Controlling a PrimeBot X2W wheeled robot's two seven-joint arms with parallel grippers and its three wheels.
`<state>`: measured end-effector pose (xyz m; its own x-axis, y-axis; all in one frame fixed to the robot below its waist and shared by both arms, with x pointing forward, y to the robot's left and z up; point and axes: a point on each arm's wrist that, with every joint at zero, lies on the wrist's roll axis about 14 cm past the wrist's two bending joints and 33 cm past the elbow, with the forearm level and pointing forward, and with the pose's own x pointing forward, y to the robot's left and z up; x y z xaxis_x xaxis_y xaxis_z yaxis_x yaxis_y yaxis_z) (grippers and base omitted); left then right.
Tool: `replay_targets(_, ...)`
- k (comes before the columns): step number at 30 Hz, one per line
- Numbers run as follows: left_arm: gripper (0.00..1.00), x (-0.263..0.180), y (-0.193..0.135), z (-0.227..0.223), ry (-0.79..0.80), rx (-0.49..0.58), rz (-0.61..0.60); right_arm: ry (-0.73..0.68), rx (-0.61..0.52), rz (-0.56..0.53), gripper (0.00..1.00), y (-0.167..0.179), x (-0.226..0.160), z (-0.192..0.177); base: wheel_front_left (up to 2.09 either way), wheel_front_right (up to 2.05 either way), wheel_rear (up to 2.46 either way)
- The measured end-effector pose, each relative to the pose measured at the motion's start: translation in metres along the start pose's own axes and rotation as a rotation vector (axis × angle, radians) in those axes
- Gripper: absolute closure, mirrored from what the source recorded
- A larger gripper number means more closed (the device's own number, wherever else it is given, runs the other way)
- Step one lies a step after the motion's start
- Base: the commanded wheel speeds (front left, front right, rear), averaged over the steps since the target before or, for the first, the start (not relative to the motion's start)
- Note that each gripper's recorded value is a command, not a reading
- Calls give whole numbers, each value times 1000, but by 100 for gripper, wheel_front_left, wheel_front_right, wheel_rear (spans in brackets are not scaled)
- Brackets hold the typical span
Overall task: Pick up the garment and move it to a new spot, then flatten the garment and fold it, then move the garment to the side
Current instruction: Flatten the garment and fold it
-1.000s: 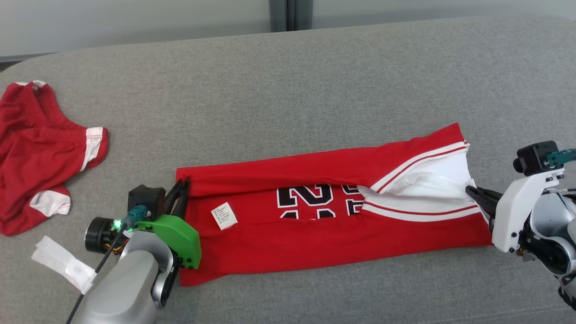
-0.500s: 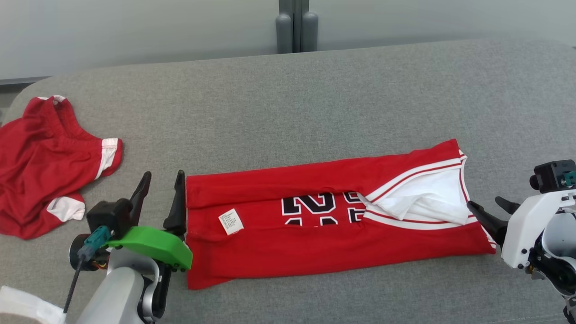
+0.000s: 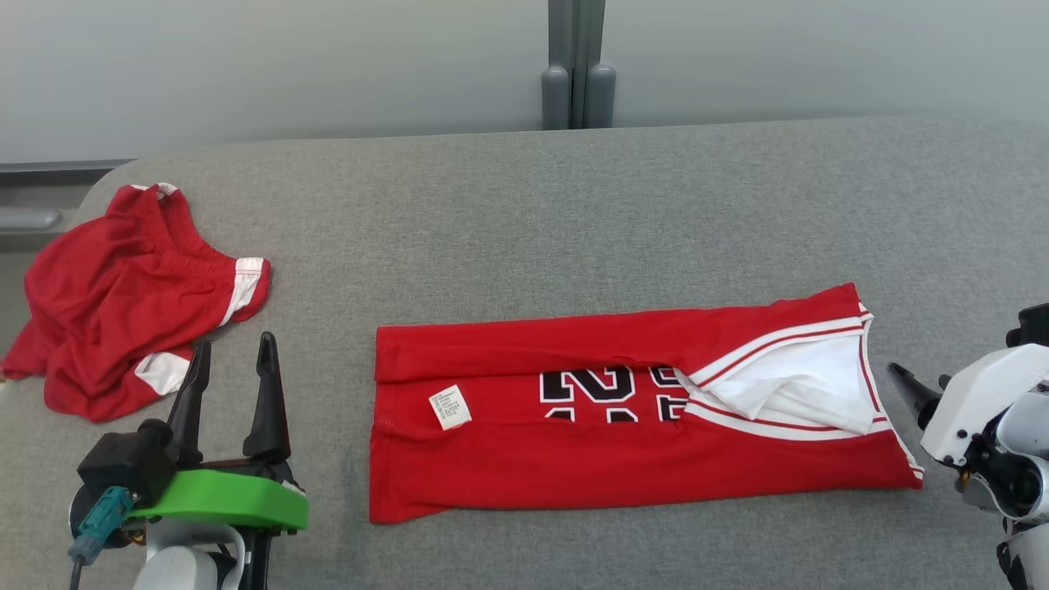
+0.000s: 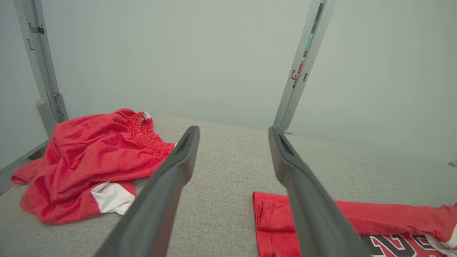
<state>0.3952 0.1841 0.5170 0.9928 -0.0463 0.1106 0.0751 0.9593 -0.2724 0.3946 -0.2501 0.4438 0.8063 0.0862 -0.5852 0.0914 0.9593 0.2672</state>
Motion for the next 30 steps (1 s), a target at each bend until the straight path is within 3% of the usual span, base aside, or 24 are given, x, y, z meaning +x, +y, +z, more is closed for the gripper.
replay_targets(14,0,-4,21,-17,48,36,52,149,47,-95,0,-1,47,-27,0,0,0)
replay_targets(21,0,1,25,-22,59,35,66,223,37,-81,0,12,64,-43,0,0,0)
replay_targets(23,0,1,25,-22,61,33,66,239,26,-80,57,13,66,-45,0,0,0)
replay_targets(24,0,1,25,-23,64,33,67,238,21,-83,100,12,66,-45,0,0,0)
replay_targets(30,0,3,28,-20,54,39,76,124,-9,-148,100,-15,56,-18,0,0,0)
